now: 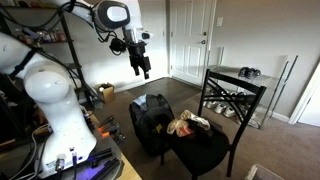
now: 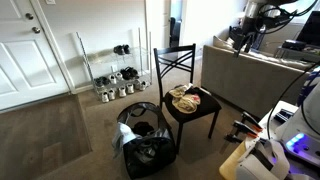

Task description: Shift the sock from the chair to the laundry basket

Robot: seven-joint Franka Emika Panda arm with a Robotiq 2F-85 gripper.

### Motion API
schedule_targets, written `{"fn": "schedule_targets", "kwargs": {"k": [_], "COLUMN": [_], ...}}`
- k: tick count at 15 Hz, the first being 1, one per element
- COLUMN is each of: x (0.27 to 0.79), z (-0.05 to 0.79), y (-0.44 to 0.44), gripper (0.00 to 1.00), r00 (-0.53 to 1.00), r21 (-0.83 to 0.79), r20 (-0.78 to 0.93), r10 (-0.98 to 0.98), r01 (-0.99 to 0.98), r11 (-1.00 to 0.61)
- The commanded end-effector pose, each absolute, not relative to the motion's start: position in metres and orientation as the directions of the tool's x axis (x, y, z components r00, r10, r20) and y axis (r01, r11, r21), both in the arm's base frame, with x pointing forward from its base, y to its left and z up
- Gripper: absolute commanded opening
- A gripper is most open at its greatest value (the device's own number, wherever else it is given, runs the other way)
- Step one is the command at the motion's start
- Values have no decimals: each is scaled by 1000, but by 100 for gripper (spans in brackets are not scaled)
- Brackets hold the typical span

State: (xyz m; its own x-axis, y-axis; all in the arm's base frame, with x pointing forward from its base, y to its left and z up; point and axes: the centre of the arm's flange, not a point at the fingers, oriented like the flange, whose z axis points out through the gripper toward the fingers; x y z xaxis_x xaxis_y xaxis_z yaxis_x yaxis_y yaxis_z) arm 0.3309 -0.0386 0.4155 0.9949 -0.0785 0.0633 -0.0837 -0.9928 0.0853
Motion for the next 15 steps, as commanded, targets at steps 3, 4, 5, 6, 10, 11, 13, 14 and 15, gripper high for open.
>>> {"fn": "schedule_targets", "kwargs": {"k": [3,4,5,6,10,11,13,14,15], "x": [331,331,331,338,373,382,402,412,421], "z": [415,415,415,411,386,377,352,339,328], "y": [-39,-39,-39,-37,-35,-35,-37,-38,-40], "gripper": [100,100,100,100,100,100,100,100,100], "r00": [995,995,995,995,988,985,973,967,959], "r21": [85,85,85,90,76,73,70,64,52], "r20": [63,63,63,68,100,107,128,141,151], "r10": [-78,-78,-78,-70,-116,-138,-191,-213,-238], "r01": [-84,-84,-84,-76,-124,-146,-201,-224,-248], "r11": [-993,-993,-993,-993,-989,-987,-977,-973,-967]}}
